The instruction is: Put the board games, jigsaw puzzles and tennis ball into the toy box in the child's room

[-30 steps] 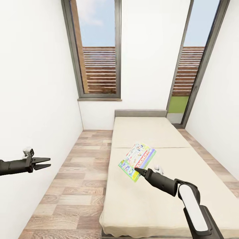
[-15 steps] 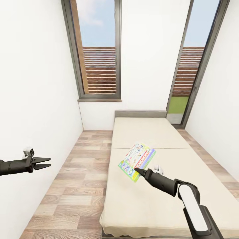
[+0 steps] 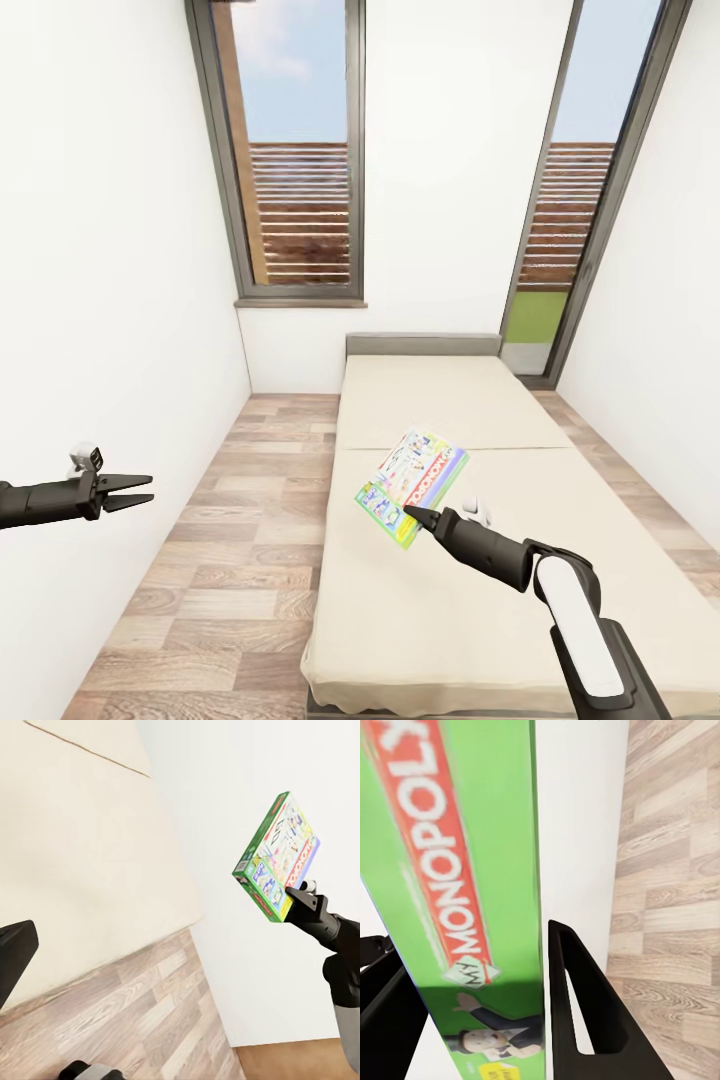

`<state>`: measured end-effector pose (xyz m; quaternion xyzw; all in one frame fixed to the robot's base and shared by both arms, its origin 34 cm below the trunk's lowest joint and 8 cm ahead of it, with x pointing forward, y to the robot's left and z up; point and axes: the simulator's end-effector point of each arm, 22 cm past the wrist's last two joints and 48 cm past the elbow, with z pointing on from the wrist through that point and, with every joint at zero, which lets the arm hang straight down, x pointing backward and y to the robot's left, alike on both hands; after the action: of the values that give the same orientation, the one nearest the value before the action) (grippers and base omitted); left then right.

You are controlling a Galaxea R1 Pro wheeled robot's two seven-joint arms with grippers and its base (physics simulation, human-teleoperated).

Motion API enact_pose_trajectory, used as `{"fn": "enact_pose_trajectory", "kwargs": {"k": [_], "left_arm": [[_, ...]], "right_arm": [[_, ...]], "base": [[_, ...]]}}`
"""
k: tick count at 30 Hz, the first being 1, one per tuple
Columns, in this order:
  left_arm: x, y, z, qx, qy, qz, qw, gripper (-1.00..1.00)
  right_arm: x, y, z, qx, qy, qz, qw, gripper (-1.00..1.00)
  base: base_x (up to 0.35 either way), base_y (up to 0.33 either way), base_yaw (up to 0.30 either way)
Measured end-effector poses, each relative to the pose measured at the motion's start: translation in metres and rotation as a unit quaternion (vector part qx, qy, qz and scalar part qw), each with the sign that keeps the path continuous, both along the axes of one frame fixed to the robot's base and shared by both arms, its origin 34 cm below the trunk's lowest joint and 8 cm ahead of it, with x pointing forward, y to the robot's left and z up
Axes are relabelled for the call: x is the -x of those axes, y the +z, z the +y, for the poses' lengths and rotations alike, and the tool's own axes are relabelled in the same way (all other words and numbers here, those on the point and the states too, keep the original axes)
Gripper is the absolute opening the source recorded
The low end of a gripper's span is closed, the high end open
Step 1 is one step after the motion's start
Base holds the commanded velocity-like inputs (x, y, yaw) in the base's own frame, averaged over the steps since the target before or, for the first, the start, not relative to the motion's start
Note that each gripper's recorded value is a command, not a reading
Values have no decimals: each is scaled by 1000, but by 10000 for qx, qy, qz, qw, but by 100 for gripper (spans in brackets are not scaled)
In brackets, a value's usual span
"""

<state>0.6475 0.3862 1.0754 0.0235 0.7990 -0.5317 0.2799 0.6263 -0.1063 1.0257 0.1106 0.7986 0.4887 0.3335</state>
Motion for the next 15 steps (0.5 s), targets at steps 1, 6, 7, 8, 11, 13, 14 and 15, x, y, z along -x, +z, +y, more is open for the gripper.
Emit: {"fn": "enact_pose_trajectory", "kwargs": {"k": [1, 6, 7, 8, 11, 13, 14, 15], "left_arm": [[0, 1, 0, 0, 0, 0, 10000, 100], [2, 5, 0, 0, 0, 1, 10000, 100], [2, 6, 0, 0, 0, 1, 10000, 100], [2, 7, 0, 0, 0, 2, 10000, 100], [4, 10, 0, 0, 0, 2, 10000, 100], [4, 11, 0, 0, 0, 2, 10000, 100], [5, 12, 0, 0, 0, 2, 10000, 100], [5, 13, 0, 0, 0, 2, 10000, 100]], "right_arm": [[0, 1, 0, 1, 0, 0, 10000, -100], [2, 6, 0, -5, 2, -2, 10000, -100], [2, 7, 0, -3, 2, 0, 10000, -100], [3, 8, 1, -3, 2, -3, 10000, -100], [4, 10, 1, -1, 6, -1, 10000, -100], [4, 12, 1, 1, 7, 1, 10000, -100], [5, 12, 1, 0, 7, 0, 10000, -100], [5, 13, 1, 1, 7, 2, 10000, -100]], "base": [[0, 0, -52], [0, 0, -189], [0, 0, -256], [0, 0, -242], [0, 0, -122], [0, 0, -46], [0, 0, -29], [0, 0, -15]]}}
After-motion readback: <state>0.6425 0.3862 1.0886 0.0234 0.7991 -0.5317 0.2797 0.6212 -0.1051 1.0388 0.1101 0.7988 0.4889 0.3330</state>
